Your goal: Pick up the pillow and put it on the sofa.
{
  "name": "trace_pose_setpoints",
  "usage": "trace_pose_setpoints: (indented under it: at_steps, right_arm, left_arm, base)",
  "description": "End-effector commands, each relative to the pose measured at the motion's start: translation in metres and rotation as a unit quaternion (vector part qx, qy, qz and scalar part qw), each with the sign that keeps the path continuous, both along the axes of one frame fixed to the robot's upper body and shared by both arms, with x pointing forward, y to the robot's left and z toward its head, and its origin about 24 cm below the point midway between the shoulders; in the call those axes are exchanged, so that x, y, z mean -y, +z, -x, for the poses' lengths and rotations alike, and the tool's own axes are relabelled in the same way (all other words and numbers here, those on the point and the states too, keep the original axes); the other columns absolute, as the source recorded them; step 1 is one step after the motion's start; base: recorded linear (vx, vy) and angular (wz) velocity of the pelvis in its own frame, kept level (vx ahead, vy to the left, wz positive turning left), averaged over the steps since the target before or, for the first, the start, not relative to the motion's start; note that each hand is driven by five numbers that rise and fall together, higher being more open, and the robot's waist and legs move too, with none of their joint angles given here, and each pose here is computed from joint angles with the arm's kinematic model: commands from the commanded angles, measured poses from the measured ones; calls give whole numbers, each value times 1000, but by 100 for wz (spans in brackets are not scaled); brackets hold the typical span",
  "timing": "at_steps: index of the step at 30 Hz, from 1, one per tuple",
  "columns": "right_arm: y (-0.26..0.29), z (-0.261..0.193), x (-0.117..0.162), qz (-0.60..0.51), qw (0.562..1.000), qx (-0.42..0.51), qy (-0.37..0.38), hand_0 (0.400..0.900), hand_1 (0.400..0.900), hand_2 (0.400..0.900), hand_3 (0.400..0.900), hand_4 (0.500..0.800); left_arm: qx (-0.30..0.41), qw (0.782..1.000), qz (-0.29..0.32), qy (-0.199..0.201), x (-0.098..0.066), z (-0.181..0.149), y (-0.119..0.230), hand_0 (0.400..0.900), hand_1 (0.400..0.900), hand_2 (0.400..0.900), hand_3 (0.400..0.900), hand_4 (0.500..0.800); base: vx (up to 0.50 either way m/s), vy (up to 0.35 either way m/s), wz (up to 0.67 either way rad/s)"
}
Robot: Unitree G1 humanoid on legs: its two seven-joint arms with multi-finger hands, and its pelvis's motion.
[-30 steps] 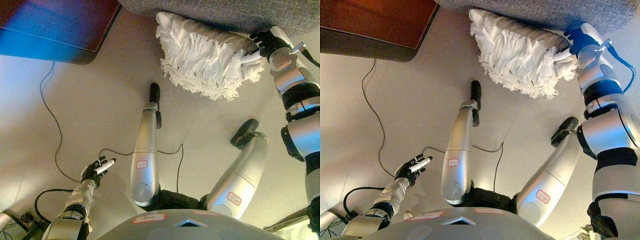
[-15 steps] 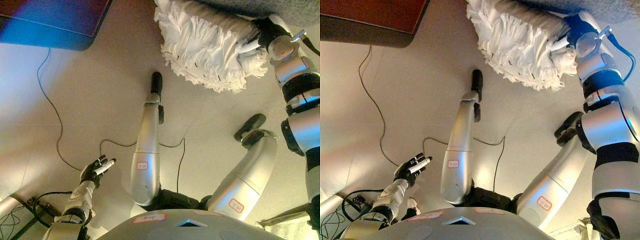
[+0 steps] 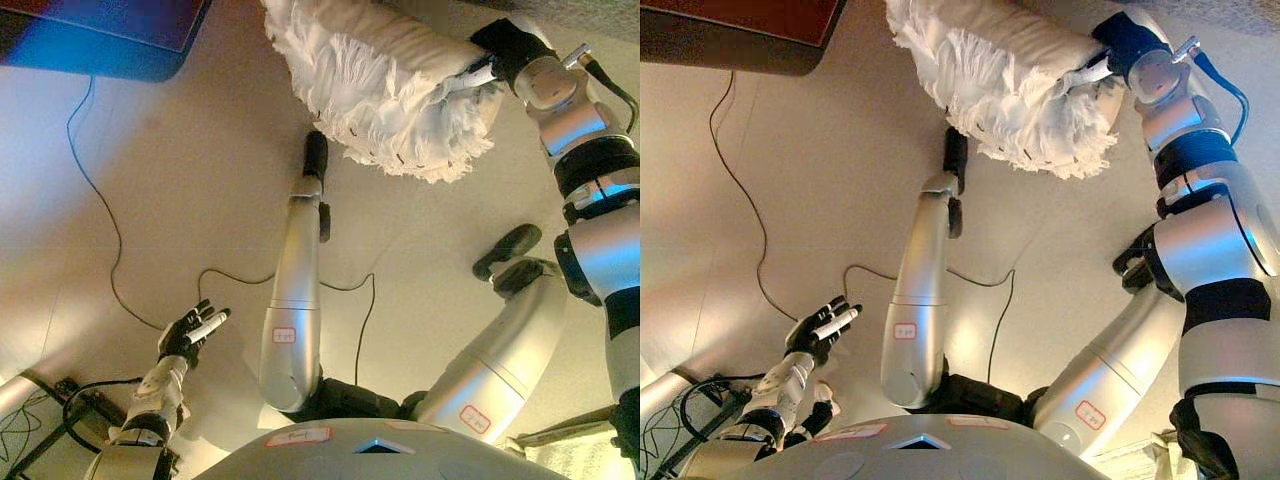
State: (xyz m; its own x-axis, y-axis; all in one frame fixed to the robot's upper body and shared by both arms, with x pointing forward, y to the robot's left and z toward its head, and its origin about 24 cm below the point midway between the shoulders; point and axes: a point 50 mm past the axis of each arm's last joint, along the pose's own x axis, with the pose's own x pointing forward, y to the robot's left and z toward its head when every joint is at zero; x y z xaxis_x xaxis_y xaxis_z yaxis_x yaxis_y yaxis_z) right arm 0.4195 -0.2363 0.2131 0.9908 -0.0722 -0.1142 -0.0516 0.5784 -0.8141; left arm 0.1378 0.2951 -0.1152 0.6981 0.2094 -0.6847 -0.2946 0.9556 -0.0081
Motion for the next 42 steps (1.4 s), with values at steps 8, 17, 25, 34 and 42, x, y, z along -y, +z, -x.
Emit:
trace_pose_setpoints:
  at_steps: [8,17,25,34,42]
  right_arm:
    - [50,4,-21,-40,986,139,86,400,400,400,400,500]
    - [35,10,-16,-73,985,120,105,400,400,400,400,500]
    - [13,21,-17,-82,983,90,135,400,400,400,400,500]
    - [-17,44,-22,-107,972,37,206,400,400,400,400,500]
    - [-44,62,-11,-102,964,-38,244,400,400,400,400,500]
  left_arm:
    - [-32,995,-87,26,-53,41,20,900,900,900,900,800]
    - [-30,993,-115,21,-53,21,28,900,900,900,900,800]
    - [-48,988,-146,29,-56,8,38,900,900,900,900,800]
    - [-80,980,-178,26,-54,9,38,900,900,900,900,800]
    - [-98,980,-167,50,-44,22,17,900,900,900,900,800]
  base:
    - [-55,-73,-8]
    - [-10,-56,-5]
    - [36,-18,-6]
    - [148,-84,-7]
    - [177,-240,-11]
